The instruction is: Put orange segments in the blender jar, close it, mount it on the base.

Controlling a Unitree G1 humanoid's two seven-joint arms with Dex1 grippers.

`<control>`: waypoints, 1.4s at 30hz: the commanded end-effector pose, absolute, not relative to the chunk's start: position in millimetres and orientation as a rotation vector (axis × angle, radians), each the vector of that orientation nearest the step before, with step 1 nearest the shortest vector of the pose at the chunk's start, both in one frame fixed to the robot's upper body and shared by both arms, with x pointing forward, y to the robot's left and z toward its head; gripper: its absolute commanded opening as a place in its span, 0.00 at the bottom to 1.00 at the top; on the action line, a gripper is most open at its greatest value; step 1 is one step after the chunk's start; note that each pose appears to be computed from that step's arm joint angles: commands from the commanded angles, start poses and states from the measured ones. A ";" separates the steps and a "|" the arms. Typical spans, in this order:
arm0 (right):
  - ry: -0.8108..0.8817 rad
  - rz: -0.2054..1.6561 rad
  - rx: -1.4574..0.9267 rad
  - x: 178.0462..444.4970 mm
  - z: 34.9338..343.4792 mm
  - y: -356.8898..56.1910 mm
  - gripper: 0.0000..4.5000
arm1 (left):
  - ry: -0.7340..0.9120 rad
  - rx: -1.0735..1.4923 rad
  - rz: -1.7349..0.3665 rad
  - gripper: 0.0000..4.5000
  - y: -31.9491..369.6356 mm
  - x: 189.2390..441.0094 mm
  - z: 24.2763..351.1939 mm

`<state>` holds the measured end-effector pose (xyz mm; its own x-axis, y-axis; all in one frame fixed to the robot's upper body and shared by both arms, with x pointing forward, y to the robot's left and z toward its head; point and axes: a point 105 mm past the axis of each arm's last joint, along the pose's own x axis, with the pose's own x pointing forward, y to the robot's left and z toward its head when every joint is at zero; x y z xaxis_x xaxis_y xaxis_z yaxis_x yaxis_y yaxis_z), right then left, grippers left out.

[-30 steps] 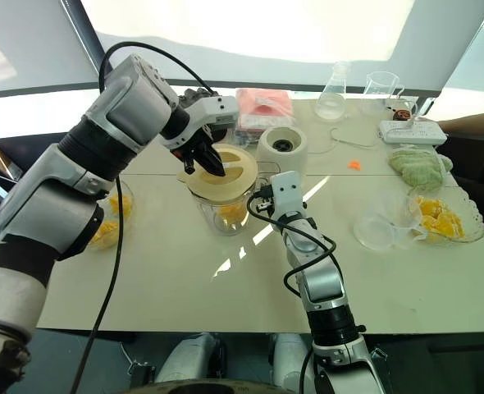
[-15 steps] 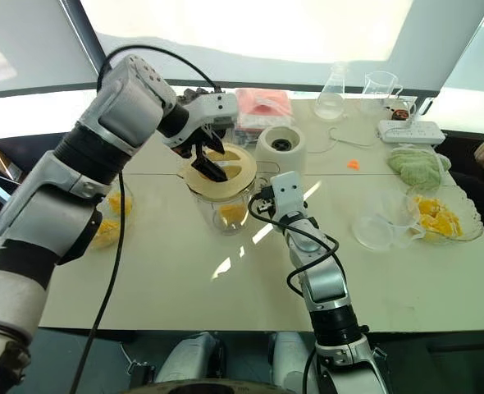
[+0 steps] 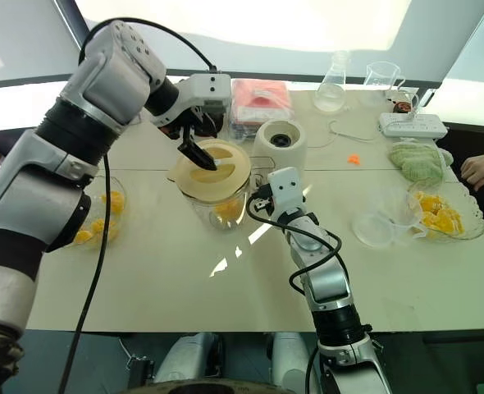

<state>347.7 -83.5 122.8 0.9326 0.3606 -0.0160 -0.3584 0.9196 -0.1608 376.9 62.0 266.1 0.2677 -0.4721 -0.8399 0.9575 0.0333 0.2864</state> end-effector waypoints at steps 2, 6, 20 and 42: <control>-0.014 0.401 -0.190 345.4 121.6 -80.5 0.26 | 0.503 1.003 -1.173 0.99 64.2 378.1 299.4; -0.010 0.404 -0.194 344.4 120.4 -81.0 0.26 | 0.455 0.859 -1.218 0.99 58.5 368.6 320.0; -0.048 0.318 -0.147 340.4 137.9 -96.6 0.26 | -0.006 0.398 -1.179 0.99 82.0 346.2 360.2; -0.277 0.345 -0.078 333.3 240.1 -107.9 0.21 | -0.110 -0.101 -0.629 1.00 158.0 348.1 260.3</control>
<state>345.8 -111.6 185.5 0.9465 0.3149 0.0710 -0.3062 0.9454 -0.1117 357.0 160.5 250.1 0.8177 -0.5700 0.0806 0.5757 0.8109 -0.1050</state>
